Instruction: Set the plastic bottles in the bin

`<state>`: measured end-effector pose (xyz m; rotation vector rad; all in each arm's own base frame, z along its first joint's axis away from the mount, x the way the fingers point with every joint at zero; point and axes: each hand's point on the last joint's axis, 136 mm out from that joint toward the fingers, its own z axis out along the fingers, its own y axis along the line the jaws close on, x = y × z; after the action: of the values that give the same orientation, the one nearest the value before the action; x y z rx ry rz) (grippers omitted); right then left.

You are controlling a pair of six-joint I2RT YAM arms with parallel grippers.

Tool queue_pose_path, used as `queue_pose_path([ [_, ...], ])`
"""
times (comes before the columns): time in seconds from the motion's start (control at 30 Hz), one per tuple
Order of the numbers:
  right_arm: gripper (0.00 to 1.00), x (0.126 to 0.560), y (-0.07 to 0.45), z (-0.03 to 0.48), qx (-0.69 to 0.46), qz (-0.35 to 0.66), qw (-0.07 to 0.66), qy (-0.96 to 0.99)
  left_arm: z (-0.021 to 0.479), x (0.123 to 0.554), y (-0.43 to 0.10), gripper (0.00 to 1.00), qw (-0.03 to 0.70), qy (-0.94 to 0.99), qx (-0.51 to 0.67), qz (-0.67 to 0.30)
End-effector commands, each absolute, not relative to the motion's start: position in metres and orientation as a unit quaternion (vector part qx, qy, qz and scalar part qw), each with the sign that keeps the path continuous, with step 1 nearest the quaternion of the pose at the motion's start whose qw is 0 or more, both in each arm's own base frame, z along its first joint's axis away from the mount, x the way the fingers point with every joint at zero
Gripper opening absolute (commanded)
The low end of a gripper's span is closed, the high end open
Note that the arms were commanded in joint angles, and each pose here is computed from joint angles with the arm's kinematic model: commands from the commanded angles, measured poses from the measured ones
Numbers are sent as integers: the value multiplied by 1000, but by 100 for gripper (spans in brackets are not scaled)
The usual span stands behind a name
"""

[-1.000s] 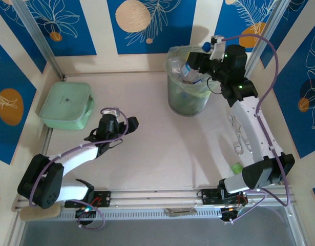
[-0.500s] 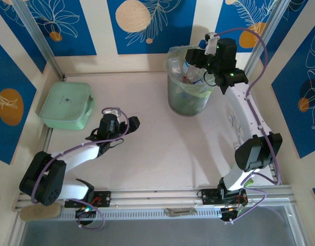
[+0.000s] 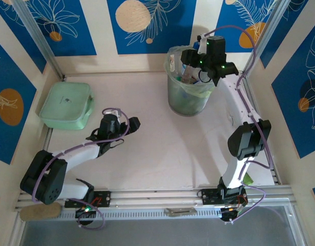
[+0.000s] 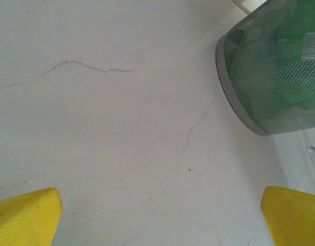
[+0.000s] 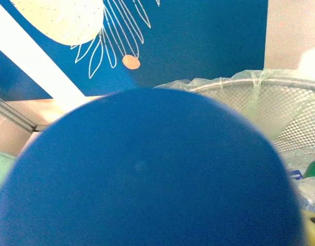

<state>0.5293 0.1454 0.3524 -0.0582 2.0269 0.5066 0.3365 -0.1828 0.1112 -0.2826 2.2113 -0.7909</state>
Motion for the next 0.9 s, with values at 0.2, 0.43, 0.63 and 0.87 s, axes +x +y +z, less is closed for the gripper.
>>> queue_pose_path([
  [0.2, 81, 534, 130, 353, -1, 187, 493, 850, 115, 336, -183, 99, 379, 862, -111, -319],
  [0.43, 88, 531, 115, 394, 8, 173, 529, 831, 115, 337, -184, 99, 380, 860, -112, -321],
  [0.63, 86, 505, 140, 402, -30, 216, 518, 827, 117, 339, -185, 99, 382, 858, -113, -324],
  [0.87, 86, 474, 175, 390, -48, 300, 490, 817, 121, 343, -188, 99, 384, 858, -106, -324],
])
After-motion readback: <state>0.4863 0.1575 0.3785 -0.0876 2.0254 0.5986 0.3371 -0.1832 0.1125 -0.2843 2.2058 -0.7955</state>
